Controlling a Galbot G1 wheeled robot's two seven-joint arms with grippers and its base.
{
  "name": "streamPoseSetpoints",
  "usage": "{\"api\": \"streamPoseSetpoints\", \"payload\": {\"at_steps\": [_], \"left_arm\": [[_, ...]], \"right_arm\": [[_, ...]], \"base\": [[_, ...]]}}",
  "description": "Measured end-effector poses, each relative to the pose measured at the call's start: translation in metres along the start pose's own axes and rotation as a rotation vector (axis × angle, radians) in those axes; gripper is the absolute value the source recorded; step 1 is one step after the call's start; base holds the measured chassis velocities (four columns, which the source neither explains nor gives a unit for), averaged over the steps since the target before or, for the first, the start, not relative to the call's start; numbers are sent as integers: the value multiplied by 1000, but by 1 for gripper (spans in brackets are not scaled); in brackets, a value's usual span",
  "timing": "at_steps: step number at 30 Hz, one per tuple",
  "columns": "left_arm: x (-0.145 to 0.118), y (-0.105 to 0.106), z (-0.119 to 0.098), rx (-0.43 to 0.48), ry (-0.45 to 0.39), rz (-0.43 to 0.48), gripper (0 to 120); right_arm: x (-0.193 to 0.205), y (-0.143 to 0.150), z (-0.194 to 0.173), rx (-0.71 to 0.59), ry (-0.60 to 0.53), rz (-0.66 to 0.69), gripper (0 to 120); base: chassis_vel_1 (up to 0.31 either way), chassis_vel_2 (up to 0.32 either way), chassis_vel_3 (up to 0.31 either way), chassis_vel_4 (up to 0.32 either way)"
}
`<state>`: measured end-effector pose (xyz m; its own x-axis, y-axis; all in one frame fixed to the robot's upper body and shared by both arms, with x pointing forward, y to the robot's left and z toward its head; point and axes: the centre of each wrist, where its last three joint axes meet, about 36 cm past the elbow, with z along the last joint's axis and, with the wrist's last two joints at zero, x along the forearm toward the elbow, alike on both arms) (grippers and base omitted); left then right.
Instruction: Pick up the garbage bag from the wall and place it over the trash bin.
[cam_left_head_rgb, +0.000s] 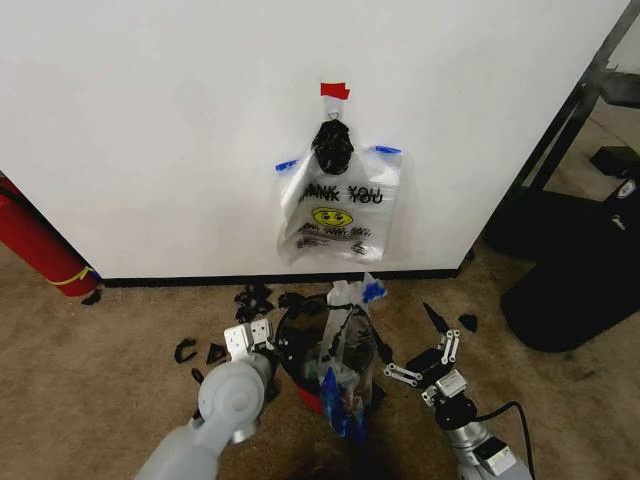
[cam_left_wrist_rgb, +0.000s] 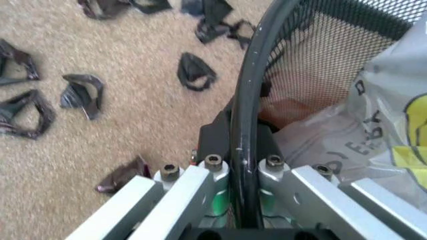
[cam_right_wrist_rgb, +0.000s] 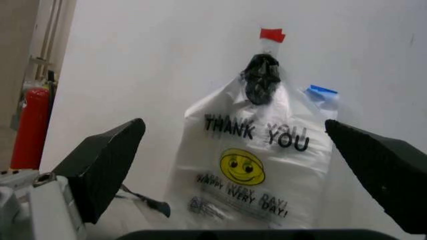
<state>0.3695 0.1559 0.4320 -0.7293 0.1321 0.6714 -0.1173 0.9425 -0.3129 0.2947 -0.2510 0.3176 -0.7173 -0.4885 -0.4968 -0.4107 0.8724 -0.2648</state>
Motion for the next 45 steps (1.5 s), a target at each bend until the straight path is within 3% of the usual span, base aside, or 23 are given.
{"api": "streamPoseSetpoints", "payload": {"at_steps": [5, 9, 12, 15, 16, 17, 21, 25, 31, 34, 42, 45], "left_arm": [[-10, -2, 26, -33, -111, 32, 0], [-12, -5, 34, -59, -117, 45, 0], [-14, -5, 37, -92, -98, 52, 13], [-14, -5, 37, -105, -91, 50, 16], [-13, -3, 31, -140, -96, 41, 30], [-12, -2, 28, -148, -102, 42, 34], [-2, -1, 10, -168, -157, 61, 46], [11, -2, -18, -223, -231, 118, 65], [19, -14, -22, -231, -242, 205, 85], [25, -16, -21, -241, -258, 238, 97], [39, -8, -39, -230, -366, 264, 100], [45, -3, -42, -258, -484, 271, 100]], "right_arm": [[1, 0, -1, 5, 2, 6, 100], [2, -3, -4, 12, 1, 13, 100], [1, -3, -8, 14, -6, 19, 100], [1, -2, -8, 14, -6, 20, 100], [3, -2, -8, 15, -1, 21, 100], [4, -2, -8, 15, 1, 22, 100], [6, -1, -7, 12, 9, 29, 100], [4, -15, -4, 25, 4, 29, 100], [9, -27, 7, 12, 27, 33, 100], [4, -39, 13, 82, 44, -29, 100], [6, -43, 10, 43, 79, 27, 100], [5, -46, 8, 51, 82, 27, 100]], "base": [[0, 0, 0, 0], [0, 0, 0, 0], [0, 0, 0, 0], [0, 0, 0, 0], [0, 0, 0, 0], [0, 0, 0, 0], [0, 0, 0, 0], [0, 0, 0, 0], [0, 0, 0, 0], [0, 0, 0, 0], [0, 0, 0, 0], [0, 0, 0, 0]]}}
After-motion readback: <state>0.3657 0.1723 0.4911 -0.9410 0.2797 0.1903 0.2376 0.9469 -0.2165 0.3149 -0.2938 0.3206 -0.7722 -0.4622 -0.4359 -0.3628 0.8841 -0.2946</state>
